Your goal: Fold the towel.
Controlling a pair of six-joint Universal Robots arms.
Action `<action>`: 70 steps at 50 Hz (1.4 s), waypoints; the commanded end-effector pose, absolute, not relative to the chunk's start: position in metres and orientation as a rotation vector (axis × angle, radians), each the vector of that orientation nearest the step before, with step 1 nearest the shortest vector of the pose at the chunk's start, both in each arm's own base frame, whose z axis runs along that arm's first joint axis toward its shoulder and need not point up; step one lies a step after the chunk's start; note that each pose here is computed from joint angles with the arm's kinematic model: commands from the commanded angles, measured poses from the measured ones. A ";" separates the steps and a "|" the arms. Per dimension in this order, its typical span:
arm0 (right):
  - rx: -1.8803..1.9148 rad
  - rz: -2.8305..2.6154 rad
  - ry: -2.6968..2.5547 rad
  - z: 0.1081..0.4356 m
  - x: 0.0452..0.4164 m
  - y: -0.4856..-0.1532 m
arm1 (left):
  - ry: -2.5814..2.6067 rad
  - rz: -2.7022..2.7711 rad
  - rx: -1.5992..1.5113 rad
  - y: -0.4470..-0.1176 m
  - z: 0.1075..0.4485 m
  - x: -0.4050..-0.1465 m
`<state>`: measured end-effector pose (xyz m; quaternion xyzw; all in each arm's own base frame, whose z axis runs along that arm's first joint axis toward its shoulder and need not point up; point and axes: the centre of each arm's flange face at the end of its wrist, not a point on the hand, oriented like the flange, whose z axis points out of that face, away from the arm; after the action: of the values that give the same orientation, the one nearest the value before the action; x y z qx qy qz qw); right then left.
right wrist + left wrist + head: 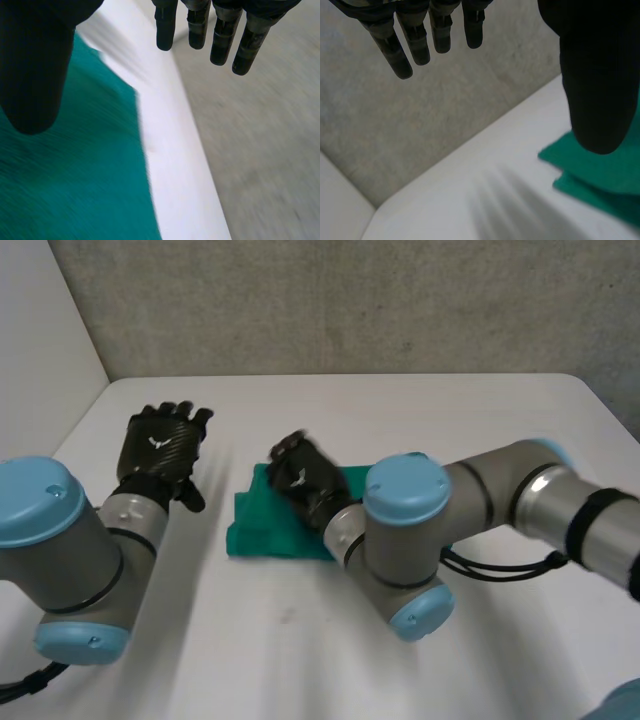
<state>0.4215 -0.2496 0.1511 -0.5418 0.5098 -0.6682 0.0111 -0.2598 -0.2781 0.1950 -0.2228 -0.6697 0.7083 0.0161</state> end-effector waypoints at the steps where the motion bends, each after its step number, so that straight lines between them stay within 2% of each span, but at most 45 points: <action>1: -1.074 -2.044 1.857 0.210 0.371 -0.277 | -1.888 2.211 -0.712 -0.271 0.215 -0.305; 2: -0.895 -1.948 1.939 0.212 0.350 -0.283 | -1.870 2.207 -0.711 -0.271 0.216 -0.310; 5: -0.856 -1.913 1.975 0.210 0.343 -0.285 | -1.811 2.170 -0.743 -0.270 0.214 -0.333; 6: -0.805 -1.785 2.129 0.191 0.316 -0.291 | -1.806 2.158 -0.756 -0.270 0.211 -0.338; 7: -0.802 -1.749 2.169 0.186 0.309 -0.292 | -1.799 2.137 -0.778 -0.272 0.205 -0.347; 15: -0.787 -1.593 2.327 0.156 0.281 -0.294 | -1.932 2.007 -0.849 -0.287 0.167 -0.361; 24: -0.770 -1.554 2.356 0.139 0.273 -0.297 | -2.039 1.953 -0.861 -0.289 0.149 -0.354; 32: -0.748 -1.585 2.411 0.123 0.257 -0.308 | -2.144 1.907 -0.863 -0.282 0.135 -0.337; 40: -0.918 -1.830 2.463 0.141 0.244 -0.328 | -2.209 1.848 -0.882 -0.260 0.137 -0.319; 44: -1.138 -2.005 2.417 0.163 0.251 -0.338 | -2.241 1.828 -0.876 -0.243 0.142 -0.306; 47: -1.241 -2.086 2.291 0.182 0.275 -0.330 | -2.250 1.835 -0.863 -0.237 0.148 -0.298; 50: -1.374 -2.136 1.927 0.211 0.353 -0.275 | -2.238 1.853 -0.845 -0.234 0.157 -0.294; 51: -1.399 -2.124 1.872 0.211 0.363 -0.265 | -2.232 1.861 -0.838 -0.234 0.160 -0.294; 54: -1.516 -2.015 1.738 0.191 0.390 -0.236 | -2.223 1.887 -0.796 -0.236 0.167 -0.291; 56: -1.658 -1.814 1.580 0.160 0.411 -0.199 | -2.237 1.943 -0.679 -0.248 0.179 -0.280; 59: -1.747 -1.693 1.509 0.141 0.413 -0.179 | -2.236 1.984 -0.609 -0.254 0.188 -0.275; 64: -1.680 -1.776 1.621 0.149 0.403 -0.198 | -2.192 2.016 -0.575 -0.260 0.198 -0.279; 70: -1.242 -1.939 1.882 0.190 0.365 -0.261 | -2.115 2.020 -0.552 -0.266 0.204 -0.298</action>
<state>0.4037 -0.1991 0.1518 -0.5638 0.5514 -0.6049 0.1102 -0.2787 -0.2602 0.1976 -0.1881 -0.7224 0.6632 0.0529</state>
